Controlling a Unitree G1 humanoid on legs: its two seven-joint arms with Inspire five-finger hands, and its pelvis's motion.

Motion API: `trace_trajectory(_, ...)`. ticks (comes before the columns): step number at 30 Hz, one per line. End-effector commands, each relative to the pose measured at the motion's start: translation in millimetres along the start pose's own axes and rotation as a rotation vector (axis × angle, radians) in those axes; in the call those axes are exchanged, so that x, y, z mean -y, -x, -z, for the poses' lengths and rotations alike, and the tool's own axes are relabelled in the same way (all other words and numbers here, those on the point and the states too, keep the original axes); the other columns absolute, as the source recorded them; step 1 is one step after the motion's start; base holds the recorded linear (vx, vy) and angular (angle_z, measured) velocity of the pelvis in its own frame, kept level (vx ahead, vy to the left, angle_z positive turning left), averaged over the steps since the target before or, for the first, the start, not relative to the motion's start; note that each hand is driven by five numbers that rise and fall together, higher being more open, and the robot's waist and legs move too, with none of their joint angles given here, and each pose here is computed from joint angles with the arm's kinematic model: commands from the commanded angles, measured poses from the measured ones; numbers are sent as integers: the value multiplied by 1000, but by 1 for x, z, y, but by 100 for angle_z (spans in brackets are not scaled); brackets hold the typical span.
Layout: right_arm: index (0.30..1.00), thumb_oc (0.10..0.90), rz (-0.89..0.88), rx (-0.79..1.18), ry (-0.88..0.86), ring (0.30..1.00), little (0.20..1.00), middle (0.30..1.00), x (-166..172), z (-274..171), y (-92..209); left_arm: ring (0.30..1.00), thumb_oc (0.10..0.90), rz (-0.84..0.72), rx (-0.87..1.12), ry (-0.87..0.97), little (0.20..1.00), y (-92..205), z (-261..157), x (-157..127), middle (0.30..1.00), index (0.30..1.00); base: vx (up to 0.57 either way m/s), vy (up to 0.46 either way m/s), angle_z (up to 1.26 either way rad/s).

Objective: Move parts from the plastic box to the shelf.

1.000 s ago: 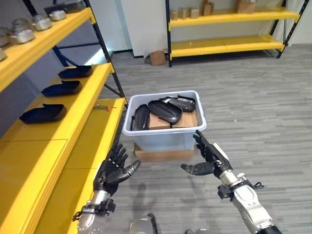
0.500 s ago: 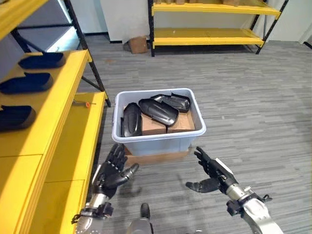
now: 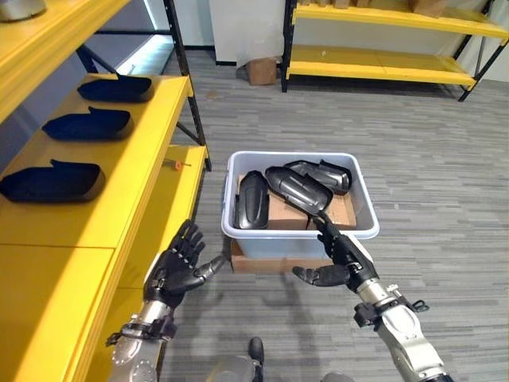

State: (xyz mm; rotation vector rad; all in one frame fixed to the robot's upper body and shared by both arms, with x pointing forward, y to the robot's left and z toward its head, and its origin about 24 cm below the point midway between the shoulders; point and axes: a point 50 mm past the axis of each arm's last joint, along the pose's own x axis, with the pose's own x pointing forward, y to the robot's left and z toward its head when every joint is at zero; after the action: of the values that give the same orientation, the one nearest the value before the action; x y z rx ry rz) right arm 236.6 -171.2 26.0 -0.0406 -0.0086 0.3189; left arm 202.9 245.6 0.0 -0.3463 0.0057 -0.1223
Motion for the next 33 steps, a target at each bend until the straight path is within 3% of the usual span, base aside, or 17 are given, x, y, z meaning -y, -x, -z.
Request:
trace_trajectory(1,1000,900,-53,291,100,1000,1000,1000,10,-56,-15,1000,900,161,191,-65,1000,-22,-40,23,1000,1000,68,-144,-8)
trace_trajectory(9,1000,900,5,268,89,1000,1000,1000,24,-59,-13,1000,900,191,171,-82,1000,-25,-34,31,1000,1000,158,-215,28)
trace_trajectory(20,1000,900,-85,242,140,1000,1000,1000,25,-65,-10,1000,900,161,207,-13,1000,-27,-35,39,1000,1000,253,-278,8)
trace_trajectory(23,1000,900,-126,244,71,1000,1000,1000,24,-65,-12,1000,900,135,215,21,1000,-25,-34,40,1000,1000,226,-276,-12)
trace_trajectory(33,1000,900,-102,282,116,1000,1000,1000,35,-67,0,1000,900,11,232,16,1000,-19,-27,30,1000,1000,169,-283,5)
